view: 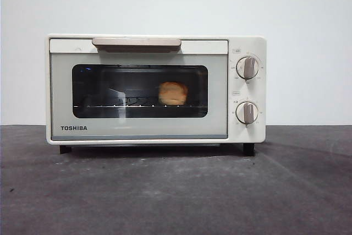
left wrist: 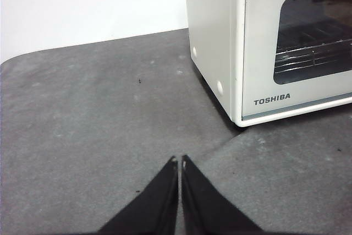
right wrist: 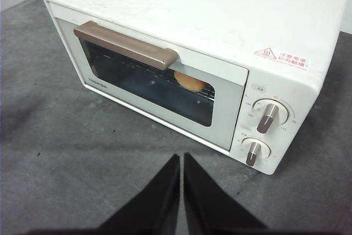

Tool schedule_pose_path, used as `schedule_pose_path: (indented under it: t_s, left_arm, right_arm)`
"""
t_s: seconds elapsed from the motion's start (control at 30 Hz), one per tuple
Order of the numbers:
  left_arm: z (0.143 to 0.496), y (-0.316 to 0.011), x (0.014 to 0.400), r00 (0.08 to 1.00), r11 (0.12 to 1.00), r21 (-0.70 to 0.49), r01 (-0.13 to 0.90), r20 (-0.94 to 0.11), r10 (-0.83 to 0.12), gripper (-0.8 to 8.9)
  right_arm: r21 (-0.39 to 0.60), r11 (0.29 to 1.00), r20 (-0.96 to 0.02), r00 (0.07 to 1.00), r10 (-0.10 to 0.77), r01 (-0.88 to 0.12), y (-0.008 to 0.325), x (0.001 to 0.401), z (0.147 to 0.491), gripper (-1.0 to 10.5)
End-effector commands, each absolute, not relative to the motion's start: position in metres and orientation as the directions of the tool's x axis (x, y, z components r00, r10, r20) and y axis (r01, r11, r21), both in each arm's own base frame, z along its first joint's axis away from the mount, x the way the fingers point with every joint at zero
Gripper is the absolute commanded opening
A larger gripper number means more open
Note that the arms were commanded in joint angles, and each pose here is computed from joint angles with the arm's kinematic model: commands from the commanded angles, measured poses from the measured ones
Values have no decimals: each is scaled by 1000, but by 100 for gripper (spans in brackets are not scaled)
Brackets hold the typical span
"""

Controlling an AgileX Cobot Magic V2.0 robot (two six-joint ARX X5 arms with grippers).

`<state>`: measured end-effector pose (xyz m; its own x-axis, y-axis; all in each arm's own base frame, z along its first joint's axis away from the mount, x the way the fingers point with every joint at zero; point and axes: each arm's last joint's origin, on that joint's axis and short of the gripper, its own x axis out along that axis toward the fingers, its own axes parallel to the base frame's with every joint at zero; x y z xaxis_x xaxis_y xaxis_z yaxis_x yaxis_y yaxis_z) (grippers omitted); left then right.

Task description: The left arm flap open the oven, the right arm pick bread and place it into oven, the left arm flap close the oven

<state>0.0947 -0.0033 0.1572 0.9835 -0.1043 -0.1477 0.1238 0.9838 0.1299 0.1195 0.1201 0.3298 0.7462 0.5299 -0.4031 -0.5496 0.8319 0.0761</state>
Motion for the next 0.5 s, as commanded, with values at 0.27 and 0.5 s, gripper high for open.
schedule_pose_path:
  t_s: [0.27, 0.5]
  left_arm:
    - [150, -3, 96, 980, 985, 124, 123, -169, -101, 20]
    - [150, -3, 96, 980, 985, 124, 123, -169, -101, 20]
  right_arm:
    - [79, 838, -315, 784, 534, -539, 84, 123, 341, 6]
    - [20, 913, -218, 890, 401, -407, 40, 117, 323, 6]
